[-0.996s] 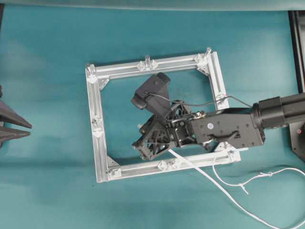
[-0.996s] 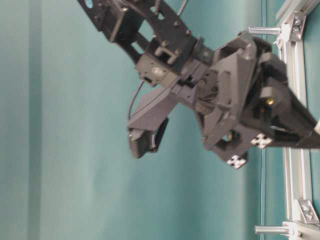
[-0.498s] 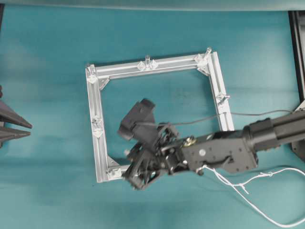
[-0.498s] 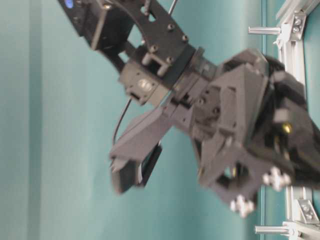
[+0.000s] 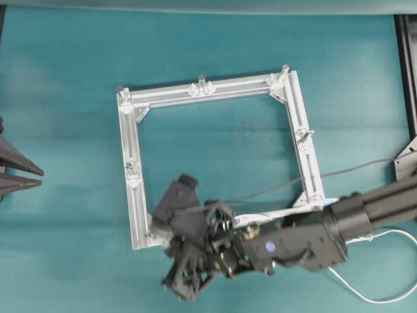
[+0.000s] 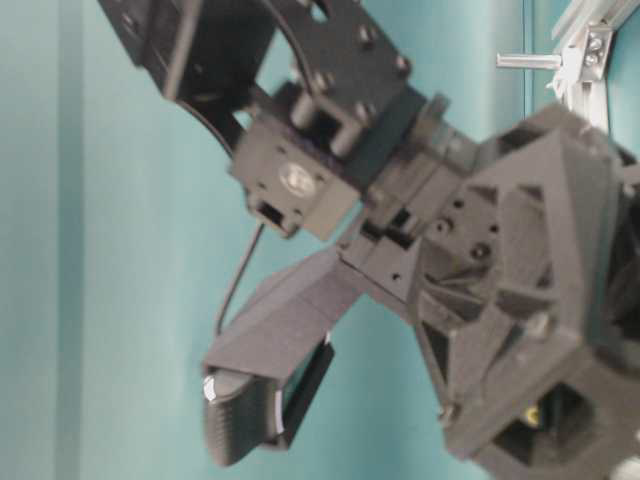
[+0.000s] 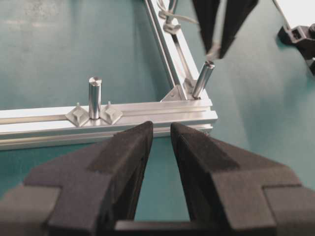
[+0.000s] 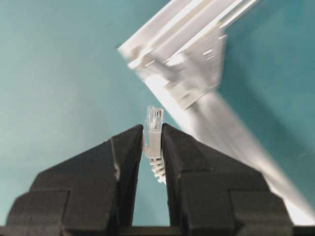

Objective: Move the cable alternately left and right between 8 pins so it hooks onto each one.
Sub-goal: 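Carry the plug leftward along the frame's bottom edge past the pins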

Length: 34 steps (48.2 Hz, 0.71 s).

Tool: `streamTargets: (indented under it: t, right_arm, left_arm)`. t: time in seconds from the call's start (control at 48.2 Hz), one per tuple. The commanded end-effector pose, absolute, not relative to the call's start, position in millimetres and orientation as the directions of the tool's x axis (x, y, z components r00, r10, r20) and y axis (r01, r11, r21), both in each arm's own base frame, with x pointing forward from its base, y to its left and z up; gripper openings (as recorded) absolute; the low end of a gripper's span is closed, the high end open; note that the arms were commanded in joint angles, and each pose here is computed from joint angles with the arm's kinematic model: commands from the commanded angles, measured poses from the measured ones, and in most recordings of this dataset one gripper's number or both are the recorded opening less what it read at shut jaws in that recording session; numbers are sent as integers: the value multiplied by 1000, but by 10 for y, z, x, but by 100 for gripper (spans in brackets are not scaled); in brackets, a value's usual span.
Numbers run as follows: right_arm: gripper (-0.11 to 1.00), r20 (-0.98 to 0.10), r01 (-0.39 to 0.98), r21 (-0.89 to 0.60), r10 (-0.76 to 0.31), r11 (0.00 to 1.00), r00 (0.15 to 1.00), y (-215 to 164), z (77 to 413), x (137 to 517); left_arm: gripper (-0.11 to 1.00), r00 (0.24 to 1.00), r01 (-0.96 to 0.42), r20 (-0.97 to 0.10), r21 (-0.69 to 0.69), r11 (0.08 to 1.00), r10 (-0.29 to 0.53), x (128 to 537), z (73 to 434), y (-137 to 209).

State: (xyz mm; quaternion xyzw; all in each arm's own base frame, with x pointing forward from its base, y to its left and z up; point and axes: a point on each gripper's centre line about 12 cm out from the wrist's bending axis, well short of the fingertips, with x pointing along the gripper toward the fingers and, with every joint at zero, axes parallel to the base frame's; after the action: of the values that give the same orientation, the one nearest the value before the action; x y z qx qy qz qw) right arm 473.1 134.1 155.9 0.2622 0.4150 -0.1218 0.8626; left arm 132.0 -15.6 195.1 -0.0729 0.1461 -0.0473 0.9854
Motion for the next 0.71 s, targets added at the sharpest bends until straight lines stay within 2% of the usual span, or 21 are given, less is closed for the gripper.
streamTargets:
  t: [0.0,0.187,0.373,0.56,0.685]
  right_arm:
    - [15,-742,365,387,51,847,668,1555,1776,4737]
    - [15,-718,318,415,92,852,690,1731,1817,4768]
    - [15,-690,292,439,112,850,715,1843,1788,4995]
    - [15,-664,221,403,117,888,738,1952,1783,5271]
    - [15,-670,225,365,87,904,738,1942,1797,5432]
  left_arm:
    - [36,954,74,-277,-152,986,-114,1332,1978,-157]
    - [36,954,74,-277,-152,986,-114,1332,1978,-157]
    - [36,954,74,-277,-152,986,-114,1332,1978,-157]
    - [36,954,74,-277,-152,986,-114,1332,1978,-157]
    - [36,954,74,-277,-152,986,-114,1332,1978,-157]
